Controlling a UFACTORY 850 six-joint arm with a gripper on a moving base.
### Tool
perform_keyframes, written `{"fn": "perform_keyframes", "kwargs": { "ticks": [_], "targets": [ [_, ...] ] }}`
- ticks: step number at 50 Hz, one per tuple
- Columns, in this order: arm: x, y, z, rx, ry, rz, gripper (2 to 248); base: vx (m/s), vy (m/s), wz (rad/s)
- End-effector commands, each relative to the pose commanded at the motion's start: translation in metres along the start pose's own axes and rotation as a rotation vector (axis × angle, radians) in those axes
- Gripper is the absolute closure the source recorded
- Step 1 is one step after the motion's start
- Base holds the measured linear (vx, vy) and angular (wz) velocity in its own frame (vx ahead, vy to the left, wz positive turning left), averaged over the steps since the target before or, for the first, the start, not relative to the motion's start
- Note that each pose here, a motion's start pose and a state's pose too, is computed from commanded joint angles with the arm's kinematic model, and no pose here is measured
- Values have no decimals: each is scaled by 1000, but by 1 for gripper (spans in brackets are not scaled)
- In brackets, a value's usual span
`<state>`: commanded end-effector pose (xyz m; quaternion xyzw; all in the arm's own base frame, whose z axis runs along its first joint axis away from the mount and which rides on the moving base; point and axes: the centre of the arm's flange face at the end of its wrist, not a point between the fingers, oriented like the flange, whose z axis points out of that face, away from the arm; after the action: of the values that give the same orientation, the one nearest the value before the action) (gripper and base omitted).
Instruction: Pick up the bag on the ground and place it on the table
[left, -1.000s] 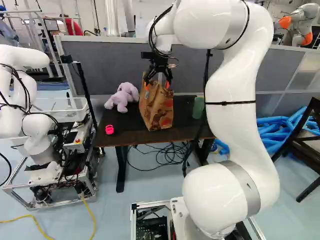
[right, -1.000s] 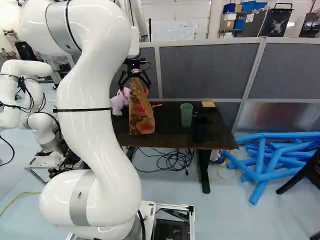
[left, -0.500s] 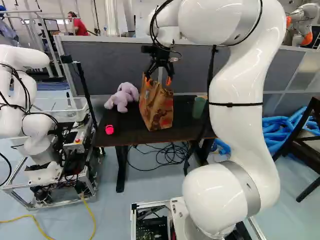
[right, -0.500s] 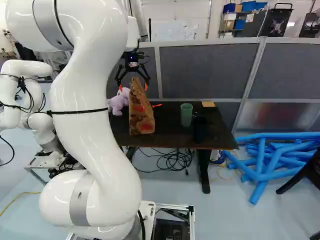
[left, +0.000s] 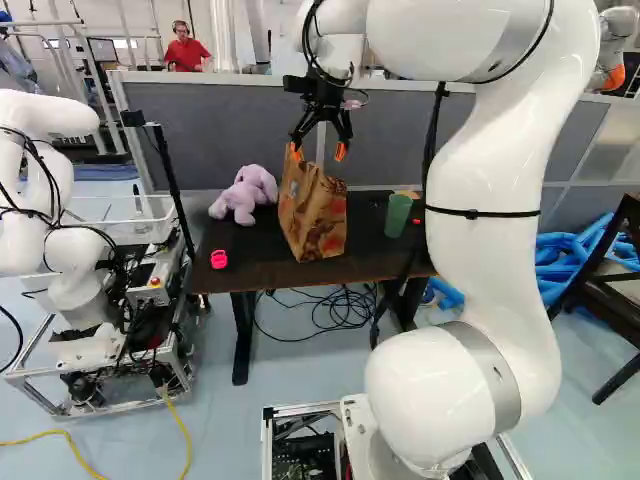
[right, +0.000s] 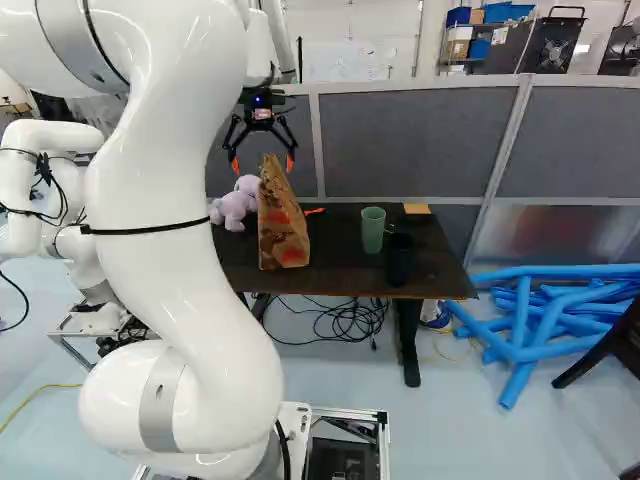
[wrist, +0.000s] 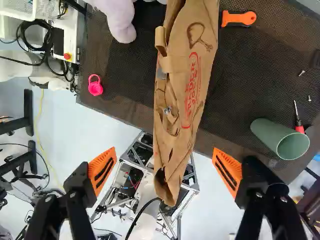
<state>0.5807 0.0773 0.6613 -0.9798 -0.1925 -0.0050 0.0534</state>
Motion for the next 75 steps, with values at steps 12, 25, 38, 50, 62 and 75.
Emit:
{"fn": "perform_keyframes", "kwargs": {
  "ticks": [12, 25, 38, 50, 62, 75],
  "targets": [
    [-7, -4, -19, -8, 28, -4, 3, 0, 0, 0],
    [-9, -5, -23, -10, 36, -5, 3, 0, 0, 0],
    [-9, -5, -23, -10, 36, -5, 3, -3, -2, -9],
    [-9, -5, -23, -10, 36, -5, 3, -67, -8, -12],
    [-9, -5, -23, -10, 36, -5, 3, -99, -3, 1],
    [-9, -5, -23, -10, 36, -5, 3, -110, -4, -2]
  ]
}}
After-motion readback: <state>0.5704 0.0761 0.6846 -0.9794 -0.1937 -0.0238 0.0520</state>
